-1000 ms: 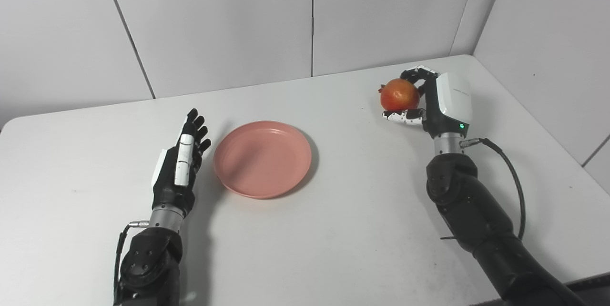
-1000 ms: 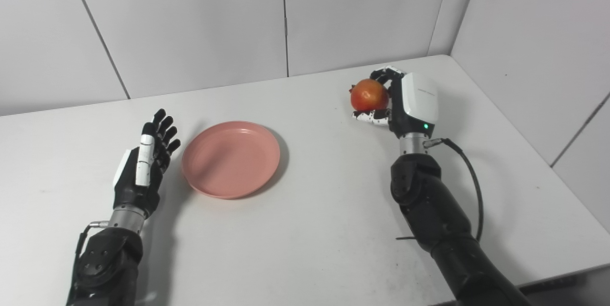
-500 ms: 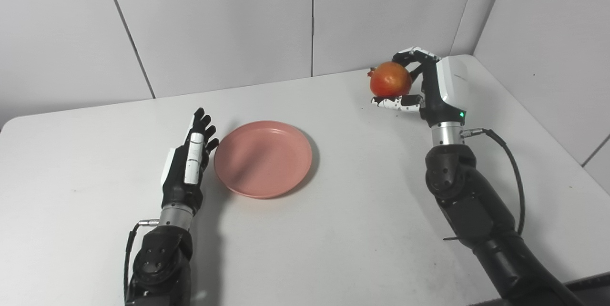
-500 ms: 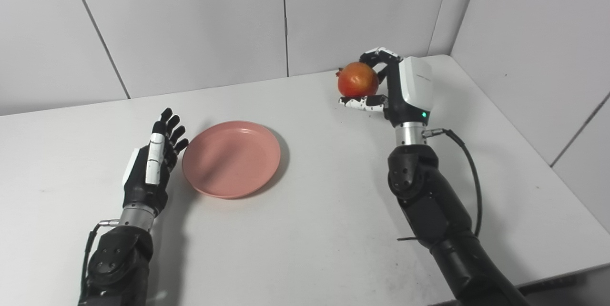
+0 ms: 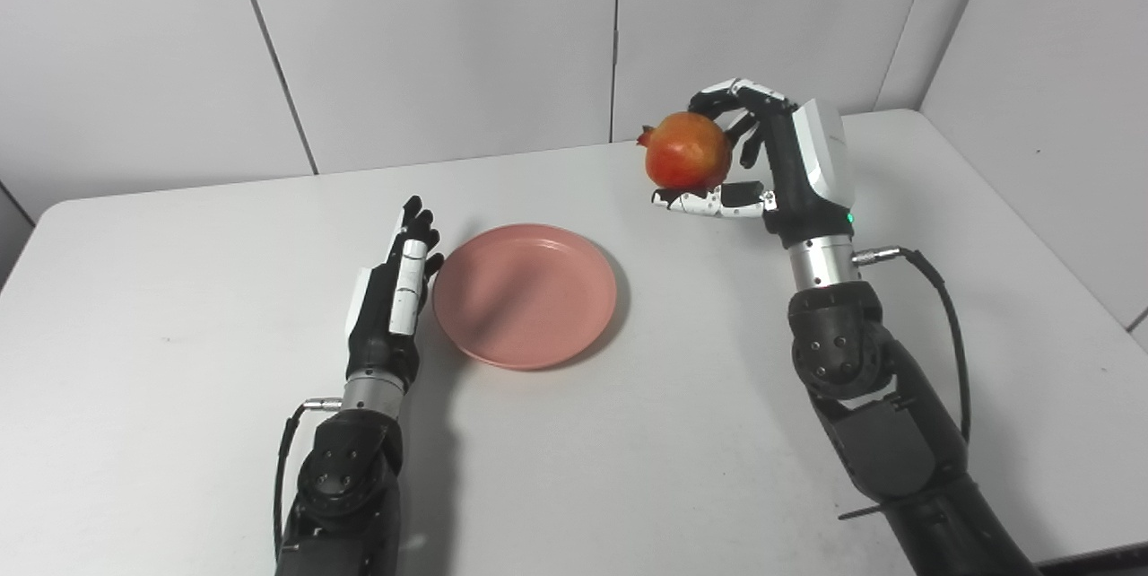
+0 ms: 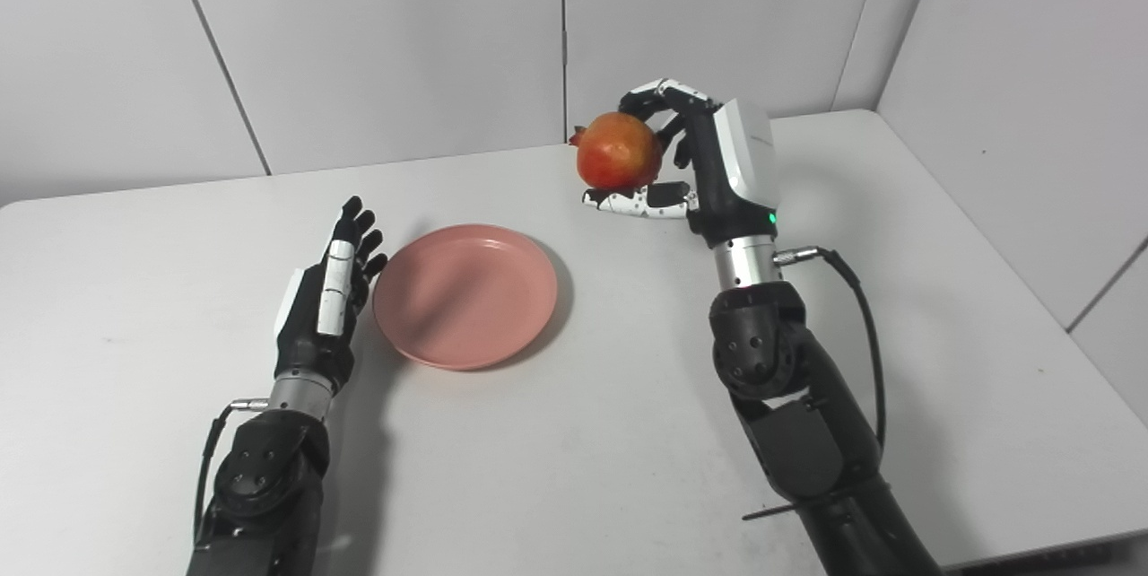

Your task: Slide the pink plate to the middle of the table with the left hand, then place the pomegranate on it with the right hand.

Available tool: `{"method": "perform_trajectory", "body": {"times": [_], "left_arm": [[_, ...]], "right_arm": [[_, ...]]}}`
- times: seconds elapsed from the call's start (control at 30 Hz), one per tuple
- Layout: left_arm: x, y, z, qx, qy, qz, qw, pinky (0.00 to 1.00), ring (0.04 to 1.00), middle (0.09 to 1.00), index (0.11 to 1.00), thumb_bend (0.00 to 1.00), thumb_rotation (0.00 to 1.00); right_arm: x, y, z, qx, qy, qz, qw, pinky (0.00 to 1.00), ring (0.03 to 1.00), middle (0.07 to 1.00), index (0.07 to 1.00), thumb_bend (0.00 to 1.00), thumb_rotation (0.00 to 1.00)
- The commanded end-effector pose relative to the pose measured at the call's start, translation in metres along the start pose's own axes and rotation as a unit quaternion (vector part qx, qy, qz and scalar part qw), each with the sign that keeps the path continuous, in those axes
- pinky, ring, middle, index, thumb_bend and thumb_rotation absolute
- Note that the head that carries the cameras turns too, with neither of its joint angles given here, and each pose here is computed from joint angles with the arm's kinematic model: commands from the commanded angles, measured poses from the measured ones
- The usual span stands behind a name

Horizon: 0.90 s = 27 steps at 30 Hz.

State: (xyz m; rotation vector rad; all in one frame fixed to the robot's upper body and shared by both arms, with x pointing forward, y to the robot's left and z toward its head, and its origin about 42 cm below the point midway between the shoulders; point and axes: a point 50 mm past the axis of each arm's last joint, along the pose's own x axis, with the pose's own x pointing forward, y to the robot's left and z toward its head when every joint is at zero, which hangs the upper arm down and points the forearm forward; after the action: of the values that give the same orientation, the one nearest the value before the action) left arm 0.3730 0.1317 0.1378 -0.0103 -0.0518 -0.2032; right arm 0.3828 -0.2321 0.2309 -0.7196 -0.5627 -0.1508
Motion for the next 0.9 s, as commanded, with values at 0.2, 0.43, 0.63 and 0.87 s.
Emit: {"method": "perform_trajectory", "body": {"times": [0.2,0.43,0.63,0.87], "left_arm": [[0.015,-0.014,0.026,0.008,-0.042,0.007,0.999,0.94,0.973,0.987,0.992,0.69,1.00],[0.014,-0.018,0.027,0.003,-0.039,0.010,0.999,0.95,0.972,0.983,0.986,0.72,1.00],[0.014,-0.020,0.028,0.006,-0.040,0.009,0.999,0.94,0.972,0.984,0.987,0.72,1.00],[0.014,-0.022,0.030,0.003,-0.042,0.011,0.999,0.94,0.972,0.983,0.985,0.72,1.00]], "right_arm": [[0.017,0.017,0.044,0.048,-0.068,0.009,0.997,0.28,0.362,0.491,0.543,0.51,0.00],[0.019,0.044,0.059,0.062,-0.095,0.032,0.993,0.24,0.342,0.473,0.546,0.51,0.00],[0.018,0.063,0.065,0.064,-0.092,0.060,0.992,0.23,0.363,0.490,0.519,0.51,0.00],[0.015,0.084,0.066,0.060,-0.075,0.095,0.991,0.10,0.150,0.469,0.485,0.53,0.00]]}}
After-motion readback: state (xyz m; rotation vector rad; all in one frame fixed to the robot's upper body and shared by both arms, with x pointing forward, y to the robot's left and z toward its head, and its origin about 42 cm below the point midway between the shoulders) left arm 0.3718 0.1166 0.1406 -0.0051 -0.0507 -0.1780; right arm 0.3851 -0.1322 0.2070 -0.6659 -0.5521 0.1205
